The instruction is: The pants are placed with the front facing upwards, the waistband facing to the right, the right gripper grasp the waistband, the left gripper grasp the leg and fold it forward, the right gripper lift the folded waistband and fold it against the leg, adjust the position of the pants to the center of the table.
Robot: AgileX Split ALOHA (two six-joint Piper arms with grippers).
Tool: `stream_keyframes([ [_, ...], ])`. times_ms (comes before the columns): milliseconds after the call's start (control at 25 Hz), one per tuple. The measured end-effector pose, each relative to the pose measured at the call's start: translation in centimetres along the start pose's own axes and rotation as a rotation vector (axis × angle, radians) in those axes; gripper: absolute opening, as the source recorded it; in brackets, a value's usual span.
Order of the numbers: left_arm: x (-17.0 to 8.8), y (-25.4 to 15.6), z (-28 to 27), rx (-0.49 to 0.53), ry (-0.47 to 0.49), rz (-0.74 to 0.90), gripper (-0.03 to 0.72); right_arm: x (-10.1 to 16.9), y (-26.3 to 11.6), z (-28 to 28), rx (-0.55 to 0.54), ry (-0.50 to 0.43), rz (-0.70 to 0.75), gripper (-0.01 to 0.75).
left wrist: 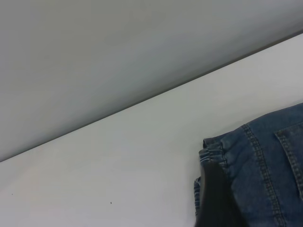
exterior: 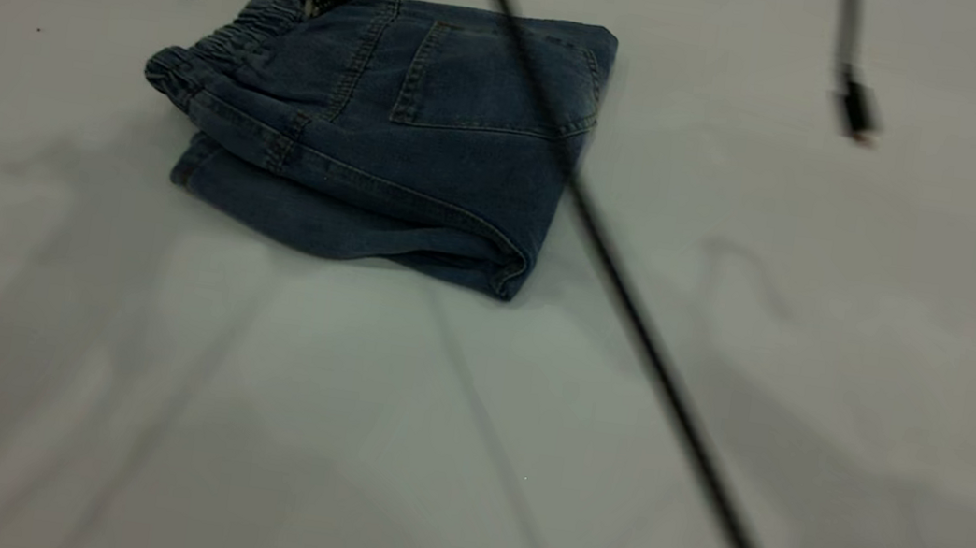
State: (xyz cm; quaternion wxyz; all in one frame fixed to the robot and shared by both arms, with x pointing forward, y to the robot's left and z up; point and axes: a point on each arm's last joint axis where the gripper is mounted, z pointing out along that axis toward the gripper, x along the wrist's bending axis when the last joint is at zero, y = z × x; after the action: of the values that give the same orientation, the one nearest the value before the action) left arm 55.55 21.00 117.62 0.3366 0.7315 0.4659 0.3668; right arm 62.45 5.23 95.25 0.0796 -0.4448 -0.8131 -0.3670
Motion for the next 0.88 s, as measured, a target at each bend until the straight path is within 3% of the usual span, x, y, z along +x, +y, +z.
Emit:
stream_keyframes([
  [200, -0.1, 0.0, 0.0, 0.0, -0.01, -0.014, 0.388, -0.4, 1.8, 0.1, -0.002, -0.191, 0.335, 0.503],
  [440, -0.1, 0.0, 0.0, 0.0, -0.014, -0.019, 0.388, -1.8, 2.5, 2.3, -0.071, -0.202, 0.706, 0.493],
  [640, -0.2, 0.0, 0.0, 0.002, -0.025, -0.034, 0.388, -4.3, 0.1, 6.2, -0.05, -0.247, 1.06, 0.493],
  [880, -0.3, -0.1, 0.0, 0.009, -0.038, -0.05, 0.388, -6.5, -2.4, 9.2, -0.007, -0.299, 1.218, 0.491],
])
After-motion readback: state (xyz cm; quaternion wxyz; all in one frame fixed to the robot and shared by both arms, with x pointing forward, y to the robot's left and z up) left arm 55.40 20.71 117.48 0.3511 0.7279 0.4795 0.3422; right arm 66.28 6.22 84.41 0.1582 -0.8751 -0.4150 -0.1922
